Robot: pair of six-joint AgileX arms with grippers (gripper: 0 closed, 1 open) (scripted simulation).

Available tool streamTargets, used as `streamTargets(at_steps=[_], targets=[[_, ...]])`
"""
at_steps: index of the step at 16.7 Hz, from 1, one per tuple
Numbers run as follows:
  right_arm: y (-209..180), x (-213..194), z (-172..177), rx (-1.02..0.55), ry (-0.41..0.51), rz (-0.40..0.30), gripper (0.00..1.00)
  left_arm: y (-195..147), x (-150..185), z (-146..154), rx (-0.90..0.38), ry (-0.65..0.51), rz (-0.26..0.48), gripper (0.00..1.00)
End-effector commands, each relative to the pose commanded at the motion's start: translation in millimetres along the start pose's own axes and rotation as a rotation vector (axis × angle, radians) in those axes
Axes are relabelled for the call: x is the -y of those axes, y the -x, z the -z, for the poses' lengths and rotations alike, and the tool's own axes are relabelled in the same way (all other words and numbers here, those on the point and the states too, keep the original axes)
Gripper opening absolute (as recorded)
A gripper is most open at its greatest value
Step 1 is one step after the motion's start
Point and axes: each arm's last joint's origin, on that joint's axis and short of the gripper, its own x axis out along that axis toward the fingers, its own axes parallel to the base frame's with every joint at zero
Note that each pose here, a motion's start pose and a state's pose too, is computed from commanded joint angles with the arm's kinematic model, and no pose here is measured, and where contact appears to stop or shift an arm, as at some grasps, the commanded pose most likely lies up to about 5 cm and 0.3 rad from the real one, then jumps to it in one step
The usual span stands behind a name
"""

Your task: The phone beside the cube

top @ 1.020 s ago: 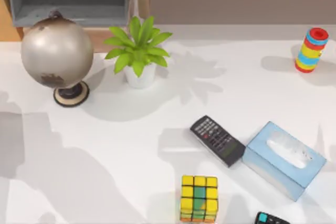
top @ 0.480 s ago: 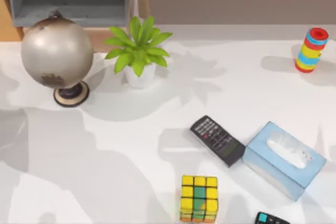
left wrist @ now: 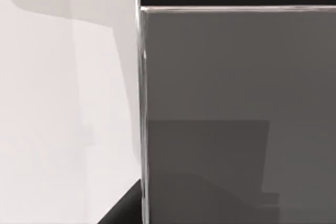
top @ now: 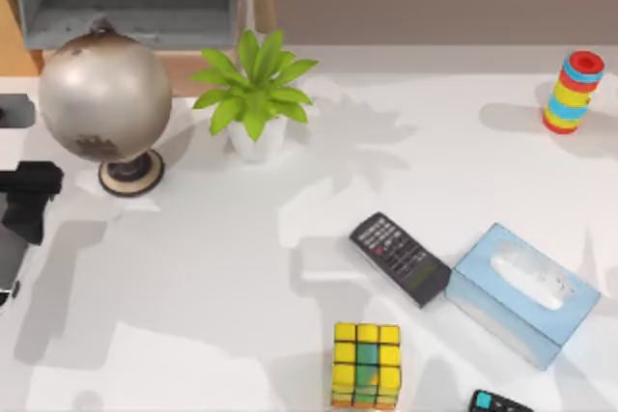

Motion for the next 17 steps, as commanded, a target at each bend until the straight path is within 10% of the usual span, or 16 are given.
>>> streamTargets(at_steps=[17], targets=[[0.0, 0.0, 0.0, 0.000, 0.000, 0.000, 1.00, -16.6, 184.9, 64.4, -0.082, 0.103, -0.077, 0.00]])
